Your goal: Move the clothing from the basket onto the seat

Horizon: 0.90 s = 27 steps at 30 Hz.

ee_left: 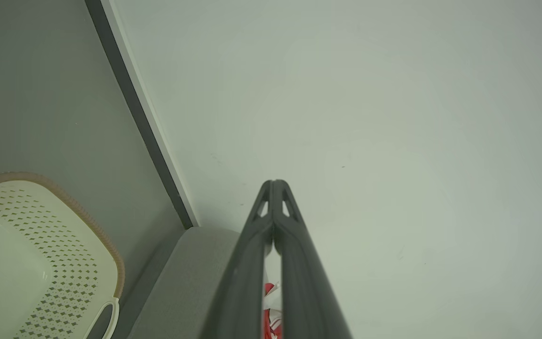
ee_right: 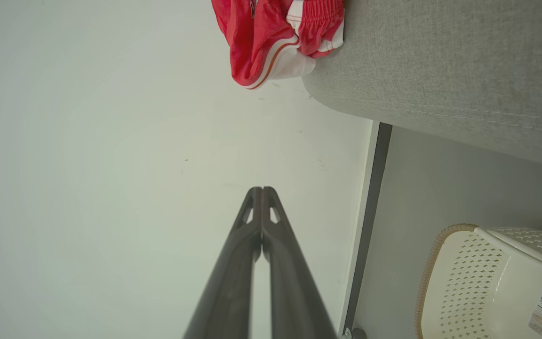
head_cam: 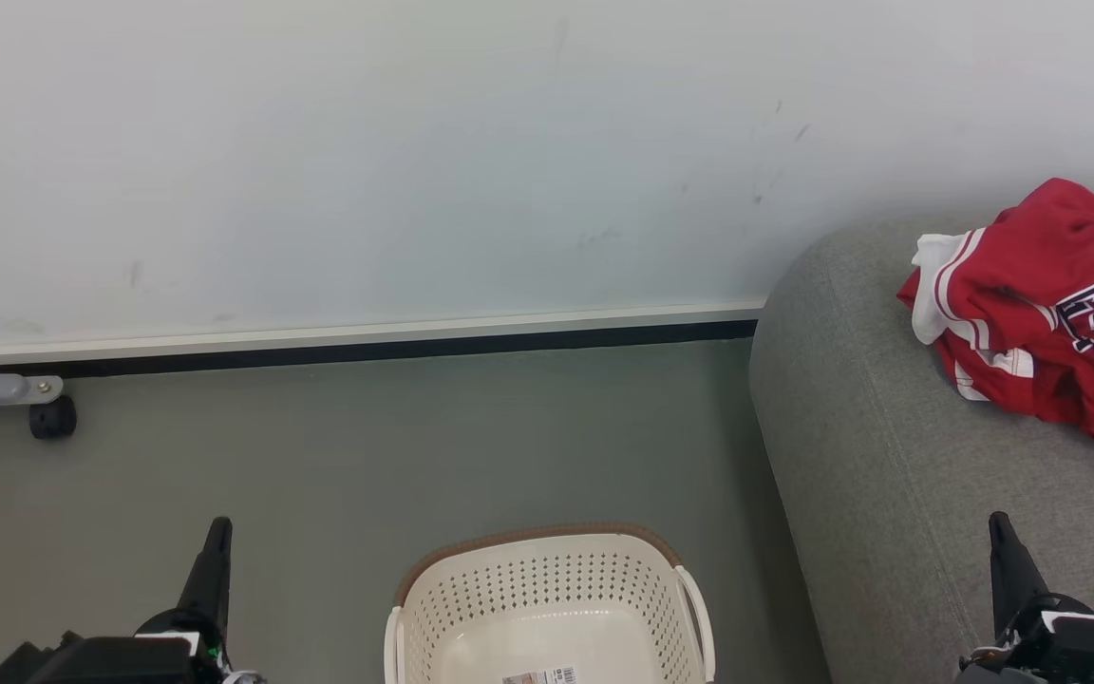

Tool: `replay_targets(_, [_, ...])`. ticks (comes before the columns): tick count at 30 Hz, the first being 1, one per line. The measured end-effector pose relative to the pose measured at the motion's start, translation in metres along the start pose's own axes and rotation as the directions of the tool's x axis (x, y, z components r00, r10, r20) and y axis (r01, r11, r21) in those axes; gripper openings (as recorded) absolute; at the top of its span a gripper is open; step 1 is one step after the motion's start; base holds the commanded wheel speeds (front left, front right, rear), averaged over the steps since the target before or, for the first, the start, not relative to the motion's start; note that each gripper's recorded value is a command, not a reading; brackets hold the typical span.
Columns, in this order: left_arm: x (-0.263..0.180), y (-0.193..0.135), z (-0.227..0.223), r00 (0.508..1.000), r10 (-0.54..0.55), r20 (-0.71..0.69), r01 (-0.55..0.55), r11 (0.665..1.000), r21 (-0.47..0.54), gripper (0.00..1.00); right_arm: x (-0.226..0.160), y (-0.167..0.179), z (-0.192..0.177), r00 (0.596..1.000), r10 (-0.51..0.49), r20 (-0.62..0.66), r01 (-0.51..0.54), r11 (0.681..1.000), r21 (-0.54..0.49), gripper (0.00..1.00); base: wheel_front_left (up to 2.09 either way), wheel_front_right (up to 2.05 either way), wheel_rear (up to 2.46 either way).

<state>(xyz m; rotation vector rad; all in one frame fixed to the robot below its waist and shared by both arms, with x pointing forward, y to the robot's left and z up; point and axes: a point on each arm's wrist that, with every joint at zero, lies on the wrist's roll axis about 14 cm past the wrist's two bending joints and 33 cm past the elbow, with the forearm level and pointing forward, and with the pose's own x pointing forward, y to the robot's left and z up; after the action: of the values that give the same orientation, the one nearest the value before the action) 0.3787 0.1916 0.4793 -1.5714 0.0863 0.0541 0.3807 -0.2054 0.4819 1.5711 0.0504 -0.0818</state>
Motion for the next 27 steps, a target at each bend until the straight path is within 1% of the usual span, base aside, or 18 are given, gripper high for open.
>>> replay_targets(27, [-0.0001, 0.0003, 0.0000, 1.000, 0.001, 0.000, -0.001, 1.000, -0.001, 0.00, 0.0000, 0.0000, -0.0002, 1.000, 0.000, 0.000, 0.000, 1.000, 0.001, 0.00, 0.00, 0.00, 0.00])
